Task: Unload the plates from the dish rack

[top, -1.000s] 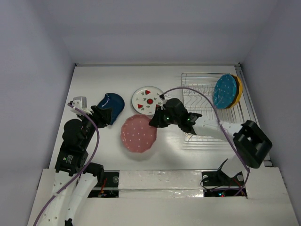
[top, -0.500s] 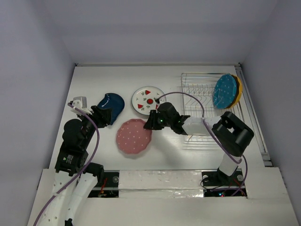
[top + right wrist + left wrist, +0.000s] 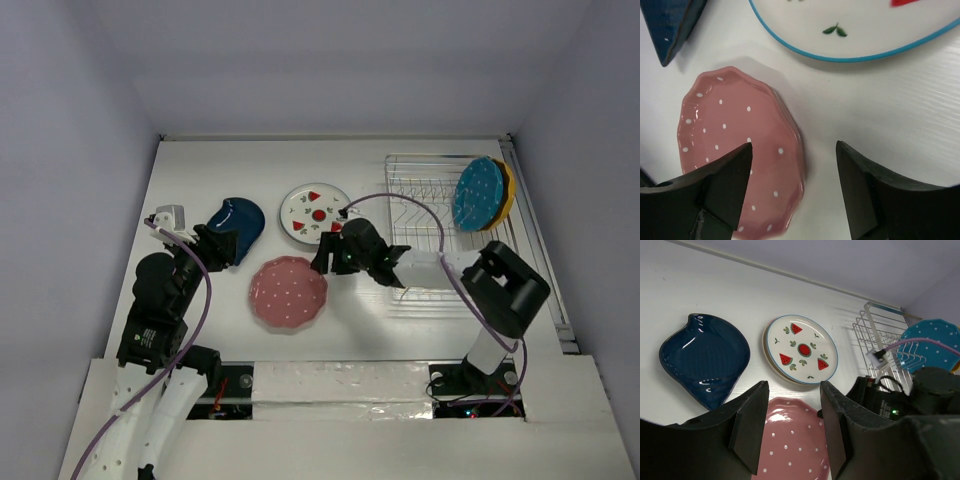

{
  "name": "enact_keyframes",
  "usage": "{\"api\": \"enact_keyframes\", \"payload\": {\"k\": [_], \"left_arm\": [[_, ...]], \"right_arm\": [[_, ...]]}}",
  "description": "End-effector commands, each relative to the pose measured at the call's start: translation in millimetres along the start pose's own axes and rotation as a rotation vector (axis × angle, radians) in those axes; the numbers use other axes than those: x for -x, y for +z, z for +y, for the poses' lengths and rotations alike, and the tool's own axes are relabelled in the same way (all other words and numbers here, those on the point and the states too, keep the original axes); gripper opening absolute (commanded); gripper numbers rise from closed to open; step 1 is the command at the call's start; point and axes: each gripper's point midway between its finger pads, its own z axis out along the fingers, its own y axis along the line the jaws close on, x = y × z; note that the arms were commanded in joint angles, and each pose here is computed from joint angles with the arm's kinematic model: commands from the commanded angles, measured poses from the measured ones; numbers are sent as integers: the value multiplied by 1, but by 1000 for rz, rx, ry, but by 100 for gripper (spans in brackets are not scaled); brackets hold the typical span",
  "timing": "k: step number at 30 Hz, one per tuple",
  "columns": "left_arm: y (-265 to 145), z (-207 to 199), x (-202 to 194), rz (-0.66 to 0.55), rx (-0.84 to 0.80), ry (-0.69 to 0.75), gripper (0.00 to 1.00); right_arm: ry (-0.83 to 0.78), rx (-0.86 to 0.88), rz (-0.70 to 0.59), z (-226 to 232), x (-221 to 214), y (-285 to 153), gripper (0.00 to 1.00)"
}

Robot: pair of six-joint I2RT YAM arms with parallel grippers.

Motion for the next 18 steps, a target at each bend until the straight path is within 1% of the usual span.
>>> {"api": "enact_keyframes", "payload": {"k": [1,2,3,4,5,6,7,8,9,10,11,12,14,15,16,17,18], "left_arm": [[0,-6,9,-40,-27,8,42],[0,-6,9,-41,-28,8,42],[0,-6,9,-41,-28,8,42],[-1,-7,10,-44,-33,10,42],[-2,-7,10,-46,-36,10,37],[-2,-8,11,-49,-40,12,33],[-3,-8,11,-49,-42,12,30],[-3,-9,12,-53,-42,12,22],[-4,-9,12,-55,-42,10,17],[-4,-7,14,-62,-34,8,13],[-5,-7,15,-67,-31,7,6],[-6,-6,15,-68,-25,5,4],[-8,-8,15,-75,-33,4,3],[-8,-8,16,-77,-32,4,2],[-9,-11,16,-75,-45,5,3],[-10,-11,16,-77,-46,5,10],[-10,-13,14,-71,-53,6,15]], "right_arm": [[-71,-20,-205,19,62,-47,73],[-101,-66,-302,18,86,-75,65],[-118,-125,-323,3,90,-75,65],[-122,-124,-416,7,115,-104,43],[-118,-187,-484,-7,130,-121,24],[-106,-270,-517,-38,147,-137,10],[-87,-309,-544,-53,158,-151,0],[-64,-334,-594,-64,174,-173,0],[-23,-451,-600,-103,181,-191,0],[-2,-514,-629,-118,189,-207,0],[27,-633,-690,-138,198,-231,0],[33,-730,-682,-156,195,-244,0],[69,-913,-720,-188,203,-277,0],[64,-962,-716,-196,205,-284,1],[66,-999,-717,-202,207,-290,6],[69,-1067,-741,-208,213,-302,13],[64,-1127,-711,-218,210,-303,21]]}}
